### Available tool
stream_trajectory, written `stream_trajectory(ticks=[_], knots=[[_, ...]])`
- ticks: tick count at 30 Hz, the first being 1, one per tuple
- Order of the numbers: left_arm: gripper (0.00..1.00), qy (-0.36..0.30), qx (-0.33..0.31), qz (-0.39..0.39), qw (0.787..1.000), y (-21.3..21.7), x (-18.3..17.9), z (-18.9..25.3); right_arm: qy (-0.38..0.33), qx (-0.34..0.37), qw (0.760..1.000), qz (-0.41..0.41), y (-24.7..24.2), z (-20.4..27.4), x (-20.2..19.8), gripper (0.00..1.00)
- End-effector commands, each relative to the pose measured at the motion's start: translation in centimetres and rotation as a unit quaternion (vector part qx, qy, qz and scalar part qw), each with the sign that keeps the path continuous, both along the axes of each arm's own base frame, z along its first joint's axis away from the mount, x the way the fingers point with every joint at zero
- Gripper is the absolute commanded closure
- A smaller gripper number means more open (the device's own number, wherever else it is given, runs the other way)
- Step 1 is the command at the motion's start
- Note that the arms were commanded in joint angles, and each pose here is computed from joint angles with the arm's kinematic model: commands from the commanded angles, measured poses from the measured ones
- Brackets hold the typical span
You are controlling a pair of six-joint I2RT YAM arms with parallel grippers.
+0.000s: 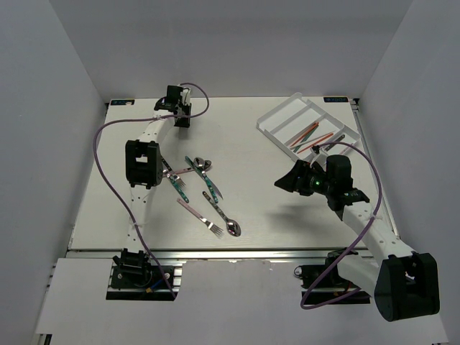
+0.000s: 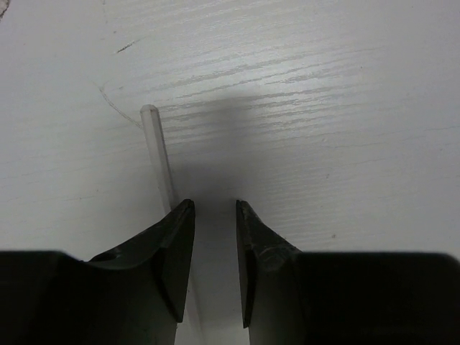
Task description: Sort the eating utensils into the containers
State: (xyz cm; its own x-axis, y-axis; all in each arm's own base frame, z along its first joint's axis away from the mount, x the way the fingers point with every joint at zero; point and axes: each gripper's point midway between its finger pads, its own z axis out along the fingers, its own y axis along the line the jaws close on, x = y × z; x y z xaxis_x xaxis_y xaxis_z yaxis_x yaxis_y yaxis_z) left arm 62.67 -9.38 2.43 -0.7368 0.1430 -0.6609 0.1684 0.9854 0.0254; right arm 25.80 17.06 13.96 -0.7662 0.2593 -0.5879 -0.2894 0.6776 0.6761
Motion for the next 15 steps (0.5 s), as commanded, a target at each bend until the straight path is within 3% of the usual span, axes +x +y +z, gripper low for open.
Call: stream_trajectory(ticks=[1, 9, 15], knots=[[0.60, -0.003, 0.010, 0.005, 1.000, 0.4, -0.1, 1.3, -0.015, -0.002, 1.000, 0.010, 0.2, 0.6, 0.0, 0.31], [0.58, -0.061, -0.002, -0.001, 0.998, -0.6, 0.3, 7.7, -0.016, -0.001, 1.000, 0.009, 0.2, 0.7, 0.2, 0.31], [0.55, -0.075, 0.030, 0.050, 0.995, 1.6, 1.0, 8.2, -0.013, 0.000, 1.000, 0.010, 0.3, 0.6, 0.2, 0.31]])
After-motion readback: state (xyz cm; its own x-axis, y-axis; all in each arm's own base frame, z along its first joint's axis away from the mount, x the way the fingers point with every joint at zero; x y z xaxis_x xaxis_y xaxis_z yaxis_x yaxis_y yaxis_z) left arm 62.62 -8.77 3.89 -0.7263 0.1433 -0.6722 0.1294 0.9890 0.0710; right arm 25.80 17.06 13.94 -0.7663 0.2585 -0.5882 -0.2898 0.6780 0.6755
